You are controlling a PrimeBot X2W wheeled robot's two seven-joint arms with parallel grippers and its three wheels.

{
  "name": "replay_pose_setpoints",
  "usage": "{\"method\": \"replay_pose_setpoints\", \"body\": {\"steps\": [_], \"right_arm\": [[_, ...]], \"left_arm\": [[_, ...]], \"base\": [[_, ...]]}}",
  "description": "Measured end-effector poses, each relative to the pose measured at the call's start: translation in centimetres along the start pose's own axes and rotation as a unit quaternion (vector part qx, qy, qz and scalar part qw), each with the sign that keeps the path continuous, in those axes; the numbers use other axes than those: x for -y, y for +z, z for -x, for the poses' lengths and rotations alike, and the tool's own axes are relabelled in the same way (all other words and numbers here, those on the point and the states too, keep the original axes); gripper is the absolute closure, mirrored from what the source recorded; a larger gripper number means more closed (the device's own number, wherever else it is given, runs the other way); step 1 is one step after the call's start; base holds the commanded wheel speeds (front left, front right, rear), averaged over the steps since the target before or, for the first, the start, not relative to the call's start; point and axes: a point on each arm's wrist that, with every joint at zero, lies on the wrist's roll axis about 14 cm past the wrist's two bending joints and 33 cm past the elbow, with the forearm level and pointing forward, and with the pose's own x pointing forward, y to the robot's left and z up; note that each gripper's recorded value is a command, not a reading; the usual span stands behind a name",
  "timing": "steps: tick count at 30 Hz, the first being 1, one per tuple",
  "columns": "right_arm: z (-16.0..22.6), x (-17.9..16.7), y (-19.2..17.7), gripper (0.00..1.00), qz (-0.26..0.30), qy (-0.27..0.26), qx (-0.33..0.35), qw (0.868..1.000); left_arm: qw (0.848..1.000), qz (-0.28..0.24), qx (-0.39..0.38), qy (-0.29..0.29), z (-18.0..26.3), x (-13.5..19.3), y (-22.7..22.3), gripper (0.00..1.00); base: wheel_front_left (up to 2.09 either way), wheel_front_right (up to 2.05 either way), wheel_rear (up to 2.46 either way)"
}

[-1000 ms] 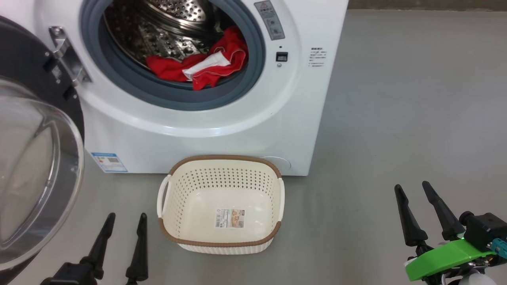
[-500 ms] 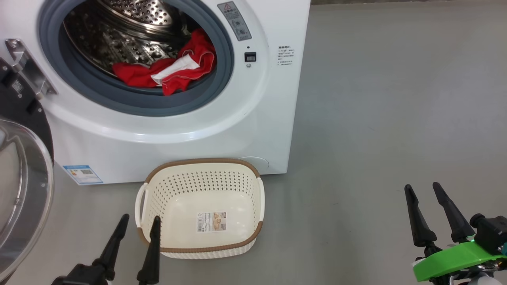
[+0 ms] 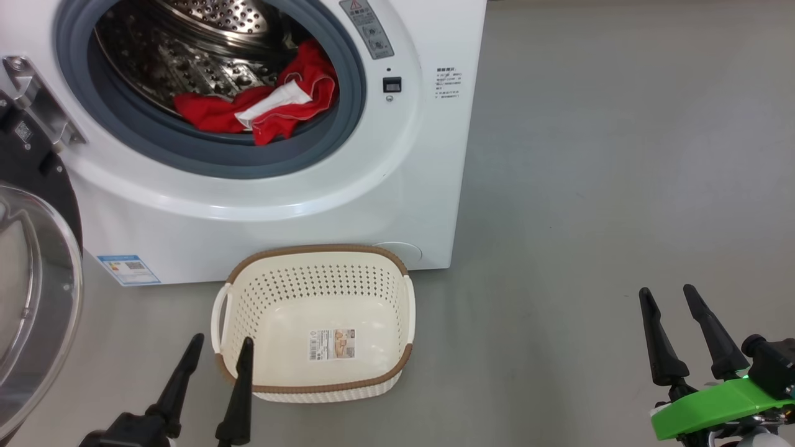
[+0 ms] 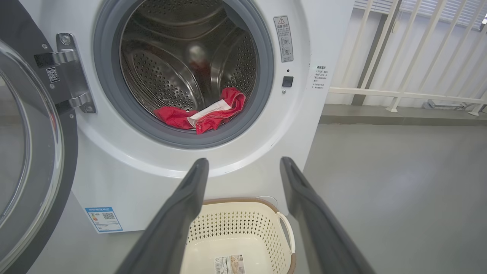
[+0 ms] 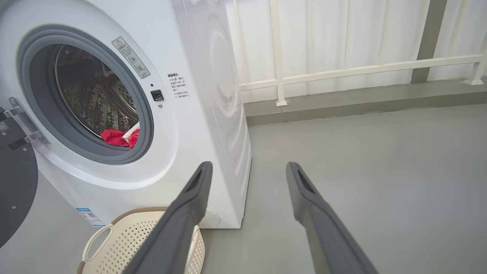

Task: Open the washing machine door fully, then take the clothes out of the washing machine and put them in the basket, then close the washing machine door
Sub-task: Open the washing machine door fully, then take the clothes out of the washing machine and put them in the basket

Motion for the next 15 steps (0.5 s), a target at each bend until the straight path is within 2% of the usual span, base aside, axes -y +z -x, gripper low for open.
{"method": "replay_pose_setpoints", "body": {"steps": [8, 15], "right_arm": [[-0.14, -0.34, 0.11, 0.00, 0.001, 0.006, 0.002, 1.000], [-0.07, -0.47, 0.04, 0.00, 0.002, 0.008, 0.001, 1.000]], "left_arm": [[1.000, 0.001, 0.004, 0.002, 0.21, -0.12, 0.30, 0.00], [1.000, 0.011, 0.007, 0.001, 0.26, -0.03, 0.44, 0.00]], "base": [[0.06, -0.06, 0.00], [0.85, -0.85, 0.00]]}}
